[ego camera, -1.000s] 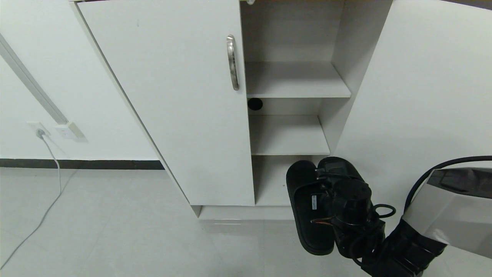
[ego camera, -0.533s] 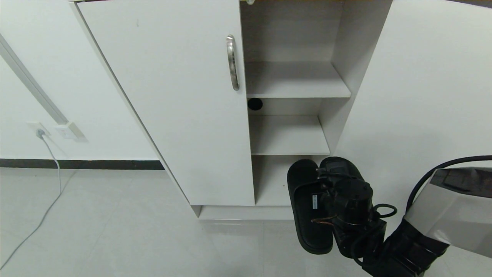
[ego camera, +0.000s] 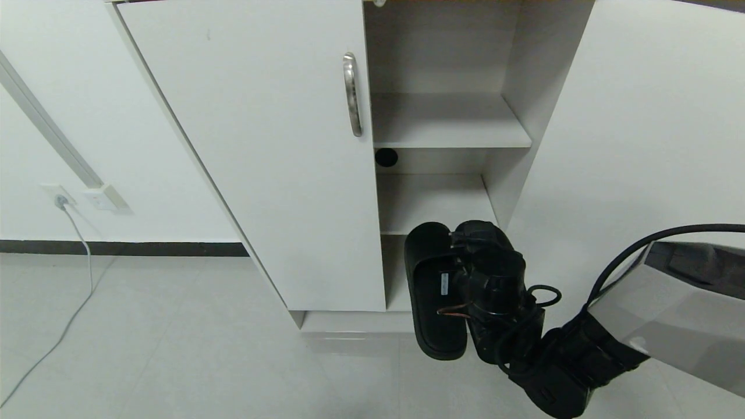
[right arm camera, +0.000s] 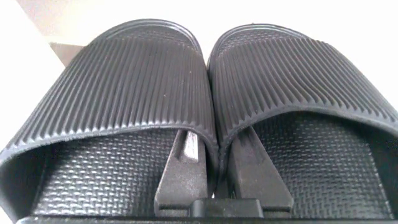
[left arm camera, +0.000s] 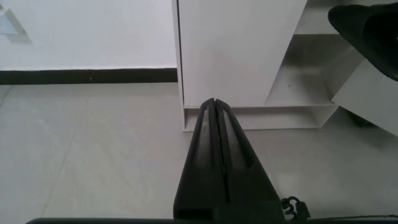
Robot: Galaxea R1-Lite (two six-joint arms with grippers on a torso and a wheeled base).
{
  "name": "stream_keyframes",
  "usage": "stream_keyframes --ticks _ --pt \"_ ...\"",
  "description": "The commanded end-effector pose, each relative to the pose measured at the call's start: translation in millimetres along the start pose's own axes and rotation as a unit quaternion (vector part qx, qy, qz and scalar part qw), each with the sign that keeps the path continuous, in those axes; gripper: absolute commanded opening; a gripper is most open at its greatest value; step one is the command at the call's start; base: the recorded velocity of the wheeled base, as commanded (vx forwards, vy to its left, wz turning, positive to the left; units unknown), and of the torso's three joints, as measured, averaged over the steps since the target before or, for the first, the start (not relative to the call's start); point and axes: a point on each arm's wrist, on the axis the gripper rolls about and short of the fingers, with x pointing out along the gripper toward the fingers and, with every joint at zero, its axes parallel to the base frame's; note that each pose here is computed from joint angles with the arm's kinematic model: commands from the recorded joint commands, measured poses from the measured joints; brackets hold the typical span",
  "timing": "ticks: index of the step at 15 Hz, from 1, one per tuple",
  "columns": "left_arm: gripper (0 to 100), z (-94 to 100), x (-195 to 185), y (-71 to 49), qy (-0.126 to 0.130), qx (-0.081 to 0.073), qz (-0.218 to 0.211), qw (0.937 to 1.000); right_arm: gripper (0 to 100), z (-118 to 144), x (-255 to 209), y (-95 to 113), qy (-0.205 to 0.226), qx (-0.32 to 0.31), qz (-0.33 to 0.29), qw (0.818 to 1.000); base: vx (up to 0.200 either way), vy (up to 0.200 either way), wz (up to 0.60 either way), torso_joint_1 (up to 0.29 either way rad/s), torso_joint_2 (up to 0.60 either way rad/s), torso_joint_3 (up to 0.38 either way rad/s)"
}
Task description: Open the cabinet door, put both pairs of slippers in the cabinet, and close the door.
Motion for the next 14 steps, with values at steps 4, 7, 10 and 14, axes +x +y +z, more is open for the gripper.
stream_keyframes --ticks 4,7,10,14 --pt "0 0.1 0 0.0 0.001 0.000 0.000 1.0000 0 -9 16 13 0.025 0.013 -0.002 1.000 0.000 0.000 0.00 0.000 0.00 0.000" --pt "0 0.1 0 0.0 0.001 0.000 0.000 1.0000 0 -14 17 14 0.029 0.010 -0.003 1.000 0.000 0.000 0.00 0.000 0.00 0.000" --pt "0 0.1 0 0.0 0.001 0.000 0.001 1.0000 0 -13 17 14 0.028 0.010 -0.003 1.000 0.200 0.000 0.00 0.001 0.01 0.004" --pt "0 0.5 0 0.0 0.000 0.000 0.000 1.0000 0 -14 19 12 0.029 0.010 -0.007 1.000 0.200 0.000 0.00 0.002 0.00 0.000"
